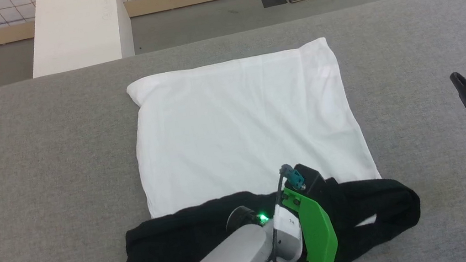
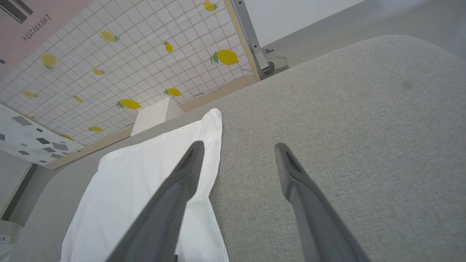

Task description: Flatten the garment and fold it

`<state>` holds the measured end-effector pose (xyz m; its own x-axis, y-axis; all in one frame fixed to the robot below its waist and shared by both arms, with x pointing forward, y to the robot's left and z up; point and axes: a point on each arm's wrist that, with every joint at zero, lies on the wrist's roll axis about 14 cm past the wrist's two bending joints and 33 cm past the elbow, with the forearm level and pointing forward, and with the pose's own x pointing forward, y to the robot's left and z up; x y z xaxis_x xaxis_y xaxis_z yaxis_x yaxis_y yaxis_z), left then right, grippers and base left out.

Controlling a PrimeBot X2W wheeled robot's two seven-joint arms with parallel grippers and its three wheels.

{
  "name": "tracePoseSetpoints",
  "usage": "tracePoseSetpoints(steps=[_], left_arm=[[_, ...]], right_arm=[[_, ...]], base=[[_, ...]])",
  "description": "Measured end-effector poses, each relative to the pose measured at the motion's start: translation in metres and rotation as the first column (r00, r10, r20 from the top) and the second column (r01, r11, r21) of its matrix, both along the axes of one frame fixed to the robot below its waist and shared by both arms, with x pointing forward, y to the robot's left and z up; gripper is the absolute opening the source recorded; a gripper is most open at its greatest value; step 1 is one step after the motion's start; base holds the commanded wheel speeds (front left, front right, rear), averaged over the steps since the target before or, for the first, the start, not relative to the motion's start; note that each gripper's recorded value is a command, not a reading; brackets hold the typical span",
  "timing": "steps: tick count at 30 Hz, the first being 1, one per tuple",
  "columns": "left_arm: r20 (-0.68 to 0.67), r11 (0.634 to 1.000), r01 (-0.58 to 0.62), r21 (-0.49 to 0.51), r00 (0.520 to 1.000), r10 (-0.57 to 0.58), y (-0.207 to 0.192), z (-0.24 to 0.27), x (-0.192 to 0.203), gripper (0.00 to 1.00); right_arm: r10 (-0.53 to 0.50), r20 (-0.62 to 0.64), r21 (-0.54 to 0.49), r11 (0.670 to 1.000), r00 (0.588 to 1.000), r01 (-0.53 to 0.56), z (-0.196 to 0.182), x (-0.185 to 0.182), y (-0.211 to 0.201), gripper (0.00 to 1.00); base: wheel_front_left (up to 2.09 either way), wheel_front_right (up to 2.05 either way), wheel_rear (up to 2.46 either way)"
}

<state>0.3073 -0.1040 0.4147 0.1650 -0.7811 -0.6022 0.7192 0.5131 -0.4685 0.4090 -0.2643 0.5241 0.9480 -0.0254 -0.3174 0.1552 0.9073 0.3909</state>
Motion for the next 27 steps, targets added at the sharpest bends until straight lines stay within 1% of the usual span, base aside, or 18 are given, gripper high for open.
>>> tracePoseSetpoints(steps=[1, 3, 5, 8, 10, 11, 13, 14, 17, 18, 20, 21, 23, 24, 25, 27], left_arm=[[-0.02, 1.0, 0.002, -0.001, 1.0, -0.002, 0.0, 0.0, -0.002, 1.0], [-0.051, 0.999, -0.018, -0.034, 0.999, 0.016, -0.001, 0.006, -0.002, 1.0], [-0.06, 0.994, -0.057, -0.095, 0.997, 0.051, -0.004, 0.023, 0.009, 1.0], [-0.045, 0.968, -0.139, -0.211, 0.99, 0.133, -0.004, 0.061, 0.037, 1.0], [-0.024, 0.933, -0.216, -0.287, 0.976, 0.218, 0.003, 0.086, 0.063, 1.0], [-0.013, 0.91, -0.257, -0.326, 0.963, 0.267, 0.01, 0.1, 0.076, 1.0], [0.03, 0.853, -0.338, -0.398, 0.924, 0.38, 0.031, 0.124, 0.105, 1.0], [0.046, 0.832, -0.366, -0.418, 0.906, 0.421, 0.041, 0.132, 0.115, 1.0], [0.1, 0.726, -0.469, -0.502, 0.803, 0.588, 0.09, 0.155, 0.149, 1.0], [0.121, 0.686, -0.501, -0.527, 0.755, 0.644, 0.111, 0.16, 0.16, 1.0], [0.174, 0.64, -0.548, -0.539, 0.671, 0.721, 0.149, 0.162, 0.175, 1.0], [0.177, 0.604, -0.574, -0.553, 0.627, 0.759, 0.165, 0.164, 0.181, 1.0], [0.233, 0.574, -0.607, -0.55, 0.549, 0.803, 0.197, 0.161, 0.188, 1.0], [0.242, 0.551, -0.623, -0.555, 0.513, 0.824, 0.209, 0.16, 0.19, 1.0], [0.268, 0.529, -0.64, -0.557, 0.464, 0.844, 0.226, 0.157, 0.191, 1.0], [0.292, 0.499, -0.669, -0.551, 0.406, 0.866, 0.248, 0.15, 0.191, 1.0]], right_arm=[[0.0, 0.002, 0.001, 1.0, 1.0, 0.0, 0.0, 0.0, 0.0, 1.0], [0.003, 0.003, 0.004, 1.0, 1.0, -0.003, 0.0, 0.001, 0.001, 1.0], [0.011, 0.006, 0.006, 1.0, 1.0, -0.011, 0.001, 0.002, 0.004, 1.0], [0.023, 0.015, 0.009, 1.0, 1.0, -0.023, 0.004, 0.003, 0.009, 1.0], [0.034, 0.021, 0.011, 0.999, 0.999, -0.034, 0.007, 0.005, 0.013, 1.0], [0.04, 0.024, 0.012, 0.999, 0.999, -0.041, 0.008, 0.005, 0.015, 1.0], [0.057, 0.031, 0.012, 0.998, 0.998, -0.057, 0.01, 0.007, 0.02, 1.0], [0.064, 0.033, 0.013, 0.998, 0.997, -0.065, 0.011, 0.007, 0.023, 1.0], [0.091, 0.035, 0.013, 0.996, 0.995, -0.091, 0.012, 0.01, 0.032, 1.0], [0.1, 0.033, 0.013, 0.995, 0.994, -0.101, 0.011, 0.011, 0.035, 1.0], [0.116, 0.02, 0.015, 0.993, 0.993, -0.116, 0.007, 0.013, 0.04, 1.0], [0.12, 0.013, 0.014, 0.993, 0.993, -0.12, 0.006, 0.014, 0.042, 1.0], [0.125, 0.002, 0.01, 0.992, 0.992, -0.125, 0.002, 0.016, 0.044, 1.0], [0.128, -0.001, 0.01, 0.992, 0.992, -0.128, 0.001, 0.017, 0.045, 1.0], [0.132, -0.008, 0.009, 0.991, 0.991, -0.131, -0.001, 0.018, 0.046, 1.0], [0.136, -0.017, 0.005, 0.991, 0.991, -0.136, -0.004, 0.02, 0.047, 1.0]], base=[[0.0, 0.0, 0.0], [0.0, 0.0, 0.0], [0.0, 0.0, 0.0], [0.0, 0.0, 0.0], [0.0, 0.0, 0.0], [0.0, 0.0, 0.0], [0.0, 0.0, 0.0], [0.0, 0.0, 0.0], [0.0, 0.0, 0.0], [0.0, 0.0, 0.0], [0.0, 0.0, 0.0], [0.0, 0.0, 0.0], [0.0, 0.0, 0.0], [0.0, 0.0, 0.0], [0.0, 0.0, 0.0], [0.0, 0.0, 0.0]])
